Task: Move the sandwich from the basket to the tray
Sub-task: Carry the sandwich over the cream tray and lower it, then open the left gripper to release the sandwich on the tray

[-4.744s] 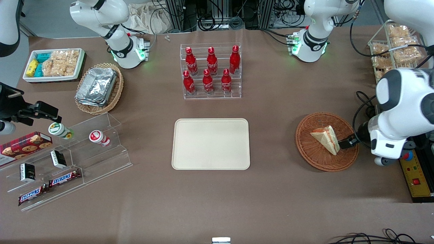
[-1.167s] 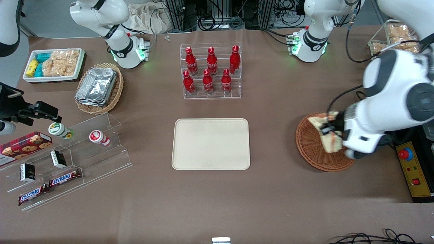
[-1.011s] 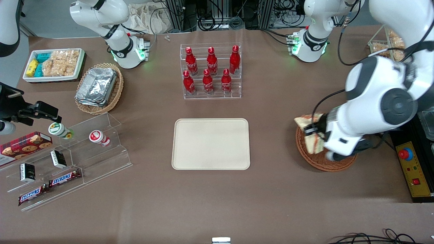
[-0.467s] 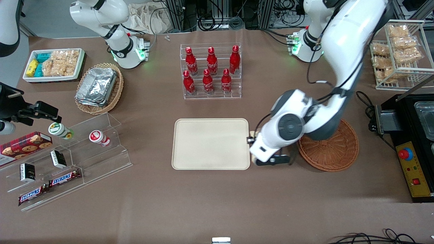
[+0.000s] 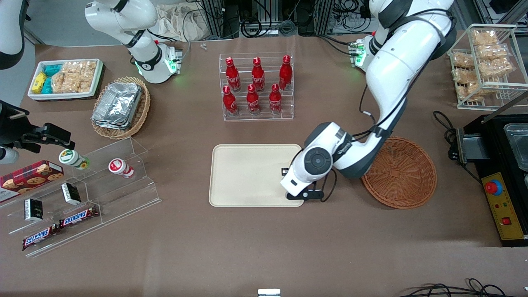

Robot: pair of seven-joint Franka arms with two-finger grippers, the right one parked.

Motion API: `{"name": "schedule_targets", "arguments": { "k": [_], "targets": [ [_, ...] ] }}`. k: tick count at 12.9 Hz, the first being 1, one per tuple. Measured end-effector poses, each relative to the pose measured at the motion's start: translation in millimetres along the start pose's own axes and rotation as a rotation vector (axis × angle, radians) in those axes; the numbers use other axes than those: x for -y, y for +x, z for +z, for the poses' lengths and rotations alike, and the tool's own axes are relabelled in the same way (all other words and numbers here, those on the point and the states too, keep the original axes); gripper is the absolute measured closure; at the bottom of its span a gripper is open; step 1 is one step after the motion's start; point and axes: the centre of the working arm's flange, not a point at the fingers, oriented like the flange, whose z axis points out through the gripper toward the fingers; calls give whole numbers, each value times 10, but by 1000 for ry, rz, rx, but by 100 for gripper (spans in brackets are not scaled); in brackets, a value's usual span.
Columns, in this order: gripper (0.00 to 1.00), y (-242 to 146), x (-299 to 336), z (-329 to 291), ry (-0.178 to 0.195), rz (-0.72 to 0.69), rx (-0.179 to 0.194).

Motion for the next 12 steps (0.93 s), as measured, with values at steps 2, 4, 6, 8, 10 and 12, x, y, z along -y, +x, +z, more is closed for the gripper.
{"name": "schedule_targets", "arguments": {
  "k": [2, 4, 6, 8, 10, 12],
  "targets": [
    [80, -69, -113, 202, 13, 14, -1],
    [78, -69, -122, 269, 15, 7, 1],
    [67, -38, -104, 246, 17, 0, -8],
    [47, -3, -97, 195, 16, -5, -22],
    [25, 53, -110, -1, 1, -33, -53],
    [3, 91, -90, -378, -8, -69, -99]
  ]
}}
